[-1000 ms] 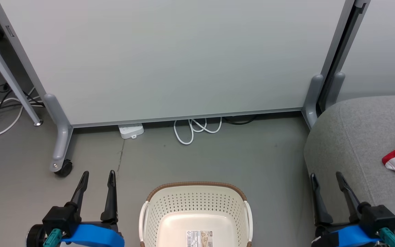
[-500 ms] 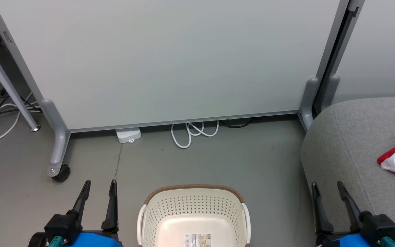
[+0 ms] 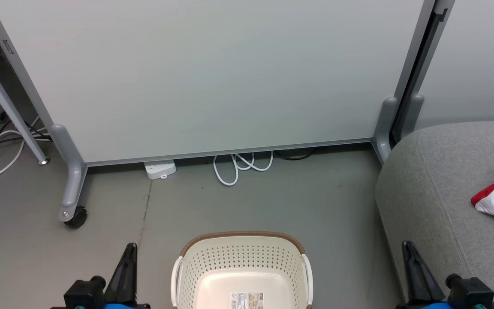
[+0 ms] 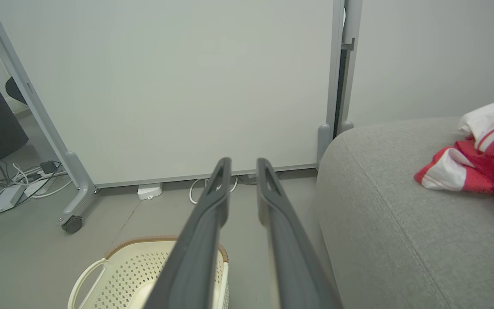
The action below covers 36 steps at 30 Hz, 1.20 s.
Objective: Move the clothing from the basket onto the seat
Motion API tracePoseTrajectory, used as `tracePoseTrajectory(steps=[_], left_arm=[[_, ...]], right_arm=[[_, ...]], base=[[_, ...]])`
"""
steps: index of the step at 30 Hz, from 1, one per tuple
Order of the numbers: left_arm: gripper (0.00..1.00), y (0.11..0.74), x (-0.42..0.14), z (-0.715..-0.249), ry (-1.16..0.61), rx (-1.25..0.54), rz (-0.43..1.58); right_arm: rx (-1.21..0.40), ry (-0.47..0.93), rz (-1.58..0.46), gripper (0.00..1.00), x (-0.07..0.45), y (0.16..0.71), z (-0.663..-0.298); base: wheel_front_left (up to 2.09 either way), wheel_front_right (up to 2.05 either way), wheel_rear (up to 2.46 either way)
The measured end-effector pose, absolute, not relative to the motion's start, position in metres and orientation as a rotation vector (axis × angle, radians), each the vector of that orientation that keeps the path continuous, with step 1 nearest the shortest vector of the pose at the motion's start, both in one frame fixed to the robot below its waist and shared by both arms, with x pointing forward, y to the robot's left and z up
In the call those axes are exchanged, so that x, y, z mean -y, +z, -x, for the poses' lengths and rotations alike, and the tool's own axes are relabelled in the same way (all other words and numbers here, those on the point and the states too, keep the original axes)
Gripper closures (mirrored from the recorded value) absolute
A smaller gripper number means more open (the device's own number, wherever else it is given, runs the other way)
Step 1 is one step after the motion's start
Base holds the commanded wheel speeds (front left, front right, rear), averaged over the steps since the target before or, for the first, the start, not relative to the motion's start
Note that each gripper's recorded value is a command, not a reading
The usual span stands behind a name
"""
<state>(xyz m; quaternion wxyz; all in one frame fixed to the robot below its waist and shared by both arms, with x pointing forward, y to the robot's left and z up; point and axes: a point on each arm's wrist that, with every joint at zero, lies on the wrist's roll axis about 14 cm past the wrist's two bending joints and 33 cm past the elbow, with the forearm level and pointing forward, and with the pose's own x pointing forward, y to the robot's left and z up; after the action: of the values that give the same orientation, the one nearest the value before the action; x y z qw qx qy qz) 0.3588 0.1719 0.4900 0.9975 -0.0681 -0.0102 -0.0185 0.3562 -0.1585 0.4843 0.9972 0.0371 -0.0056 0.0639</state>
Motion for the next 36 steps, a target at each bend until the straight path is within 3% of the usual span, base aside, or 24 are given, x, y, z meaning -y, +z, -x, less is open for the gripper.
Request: tracePoseTrajectory(steps=[36], left_arm=[[1.00,0.474,-0.193,-0.361,0.084,-0.074,0.721]], right_arm=[[-0.073,-0.022,-0.674,1.00,0.184,0.475,-0.365]], base=[[0.00,0.00,0.00]])
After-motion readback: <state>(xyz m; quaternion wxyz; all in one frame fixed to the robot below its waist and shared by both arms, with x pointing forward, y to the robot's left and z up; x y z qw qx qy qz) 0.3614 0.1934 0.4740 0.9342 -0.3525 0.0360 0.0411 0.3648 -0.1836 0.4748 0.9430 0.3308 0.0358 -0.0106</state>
